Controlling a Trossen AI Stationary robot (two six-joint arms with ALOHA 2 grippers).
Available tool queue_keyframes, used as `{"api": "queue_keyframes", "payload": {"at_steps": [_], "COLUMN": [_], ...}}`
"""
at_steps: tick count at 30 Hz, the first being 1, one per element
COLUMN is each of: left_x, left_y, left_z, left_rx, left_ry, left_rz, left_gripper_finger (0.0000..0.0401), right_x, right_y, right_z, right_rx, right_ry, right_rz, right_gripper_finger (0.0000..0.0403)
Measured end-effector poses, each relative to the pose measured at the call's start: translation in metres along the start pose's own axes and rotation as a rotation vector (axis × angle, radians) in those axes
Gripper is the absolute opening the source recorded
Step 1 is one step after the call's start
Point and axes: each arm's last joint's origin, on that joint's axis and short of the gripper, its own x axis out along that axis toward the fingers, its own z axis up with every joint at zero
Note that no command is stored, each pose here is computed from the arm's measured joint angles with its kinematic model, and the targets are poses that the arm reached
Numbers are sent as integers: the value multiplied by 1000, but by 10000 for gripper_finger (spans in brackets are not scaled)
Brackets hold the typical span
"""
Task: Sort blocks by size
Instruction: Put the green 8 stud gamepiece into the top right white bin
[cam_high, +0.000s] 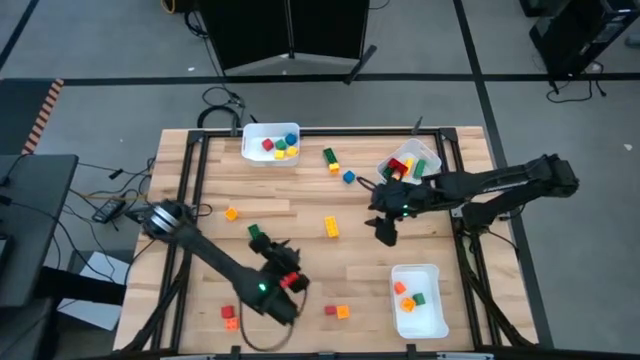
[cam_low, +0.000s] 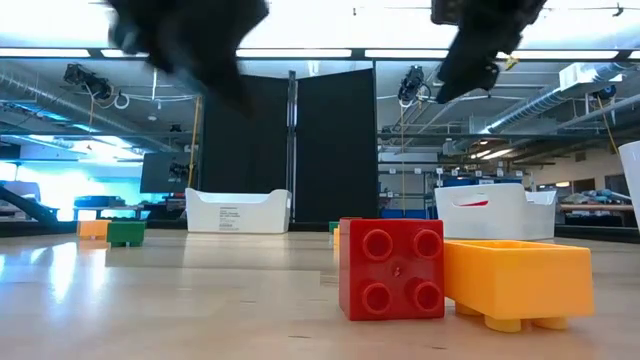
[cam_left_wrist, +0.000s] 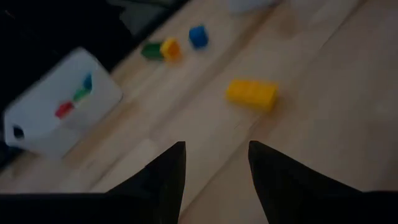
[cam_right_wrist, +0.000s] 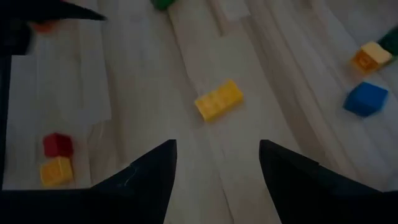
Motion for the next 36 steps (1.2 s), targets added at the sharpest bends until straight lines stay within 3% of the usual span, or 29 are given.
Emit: {"api": "queue_keyframes", "payload": {"at_steps": [8, 11, 16, 21, 26, 29, 36], "left_x": [20, 25, 37, 47, 49, 50, 46], "left_y": [64, 86, 121, 147, 153, 153, 149], "left_z": [-52, -56, -57, -61, -61, -61, -58], "left_rx": [-36, -59, 52, 185, 338, 385, 140], "left_ry": [82, 62, 51, 17, -55, -70, 14], "left_rz": [-278, -442, -702, -712, -667, -666, -790], "left_gripper_finger": [184, 184, 184, 184, 184, 184, 184], "right_x": [45, 62, 81, 92, 98, 103, 115], "right_y": [7, 7, 8, 7, -4, -13, -29], "right_z": [12, 17, 35, 68, 97, 112, 125], "right_rx": [117, 158, 179, 221, 279, 317, 449], "right_ry": [-38, -48, -35, -41, 49, 75, 73], "right_rz": [11, 10, -1, -72, -242, -282, -296], "right_gripper_finger": [238, 238, 238, 237, 237, 237, 236]}}
